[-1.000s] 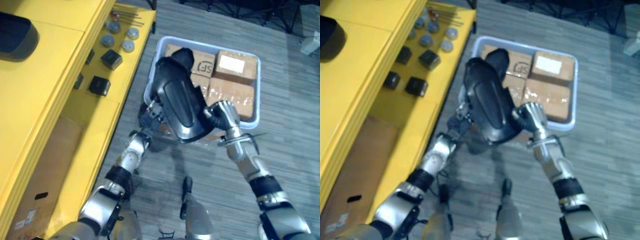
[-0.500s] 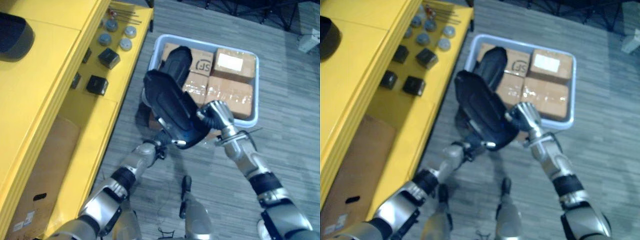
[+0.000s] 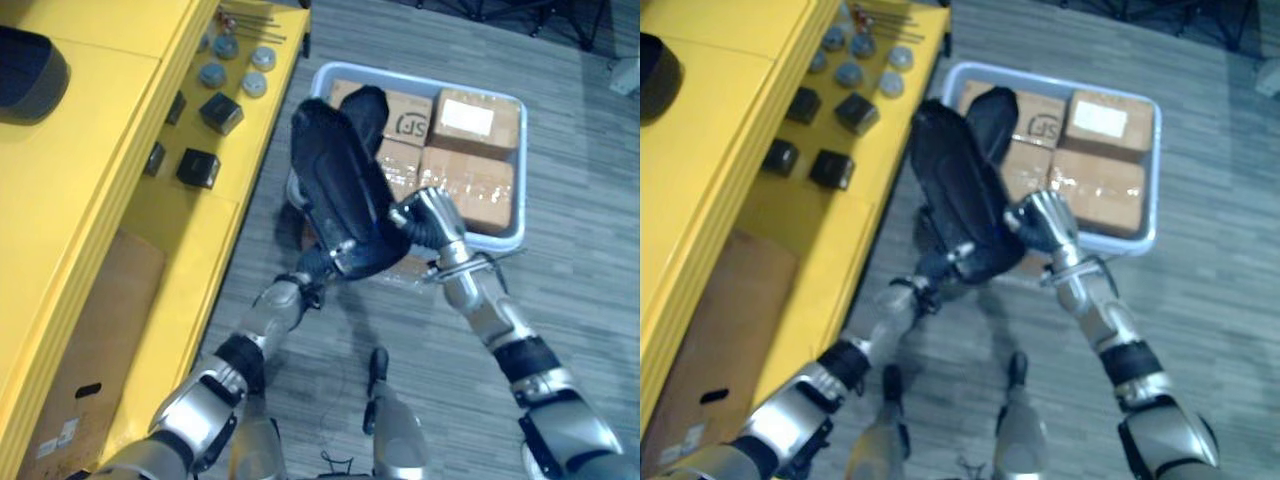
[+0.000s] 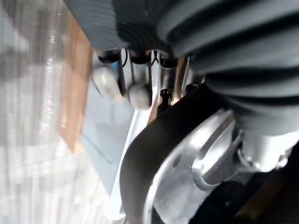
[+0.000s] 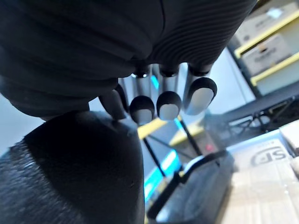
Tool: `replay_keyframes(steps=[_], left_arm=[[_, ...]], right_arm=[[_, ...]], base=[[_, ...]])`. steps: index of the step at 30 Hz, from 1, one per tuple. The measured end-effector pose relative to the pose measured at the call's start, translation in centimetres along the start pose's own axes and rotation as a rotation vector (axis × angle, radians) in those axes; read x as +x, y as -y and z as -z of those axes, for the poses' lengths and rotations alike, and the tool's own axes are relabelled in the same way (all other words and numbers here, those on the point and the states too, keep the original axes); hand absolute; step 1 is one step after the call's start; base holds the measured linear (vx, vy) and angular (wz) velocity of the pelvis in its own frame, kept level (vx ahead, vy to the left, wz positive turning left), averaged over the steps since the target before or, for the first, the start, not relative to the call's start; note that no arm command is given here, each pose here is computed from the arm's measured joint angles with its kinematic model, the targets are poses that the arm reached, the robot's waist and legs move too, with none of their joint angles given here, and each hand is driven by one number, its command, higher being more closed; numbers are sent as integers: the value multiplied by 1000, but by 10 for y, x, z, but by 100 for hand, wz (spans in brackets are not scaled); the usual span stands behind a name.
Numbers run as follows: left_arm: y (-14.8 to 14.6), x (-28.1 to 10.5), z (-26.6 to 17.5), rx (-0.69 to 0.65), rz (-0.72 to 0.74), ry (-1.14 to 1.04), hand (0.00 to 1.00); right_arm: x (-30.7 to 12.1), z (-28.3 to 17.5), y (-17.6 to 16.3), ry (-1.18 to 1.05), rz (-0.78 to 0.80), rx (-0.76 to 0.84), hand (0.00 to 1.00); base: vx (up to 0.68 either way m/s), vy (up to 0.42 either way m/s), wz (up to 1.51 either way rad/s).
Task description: Walk over and take plastic housings, then place them on the shelf
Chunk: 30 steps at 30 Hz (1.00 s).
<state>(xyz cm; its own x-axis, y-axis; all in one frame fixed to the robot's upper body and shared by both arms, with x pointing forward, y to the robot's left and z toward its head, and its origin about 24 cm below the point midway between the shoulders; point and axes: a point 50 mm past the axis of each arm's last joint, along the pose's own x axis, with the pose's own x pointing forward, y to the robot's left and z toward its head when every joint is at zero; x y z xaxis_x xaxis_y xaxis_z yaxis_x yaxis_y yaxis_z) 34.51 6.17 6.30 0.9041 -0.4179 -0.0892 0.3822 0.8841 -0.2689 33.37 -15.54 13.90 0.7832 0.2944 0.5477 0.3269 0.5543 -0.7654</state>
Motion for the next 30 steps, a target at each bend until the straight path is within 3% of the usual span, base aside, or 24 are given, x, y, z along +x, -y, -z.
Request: replay_keyframes(steps=[10,16,17,22,30], left_arm=[[-4,-13,18,-105,-27,11,100],[-2,-19,21,-24,-58,46,100],[0,-21,19,49,-82,69,100],[0,-27,2,288,-198,186,100],[-1,-54,-14,530,-337,383,100]], right_arm=[[-29,-12,-23,-10,44,128,100],[-50,-11,-31,-49,58,156,100],[-54,-11,-33,-60,56,161,0],[-73,-6,-40,-108,37,171,0],[-104,-14,-56,-177,27,268,0]], base=[[0,0,0],[2,2,-2],[12,1,-3],[43,1,0],[53,1,4]])
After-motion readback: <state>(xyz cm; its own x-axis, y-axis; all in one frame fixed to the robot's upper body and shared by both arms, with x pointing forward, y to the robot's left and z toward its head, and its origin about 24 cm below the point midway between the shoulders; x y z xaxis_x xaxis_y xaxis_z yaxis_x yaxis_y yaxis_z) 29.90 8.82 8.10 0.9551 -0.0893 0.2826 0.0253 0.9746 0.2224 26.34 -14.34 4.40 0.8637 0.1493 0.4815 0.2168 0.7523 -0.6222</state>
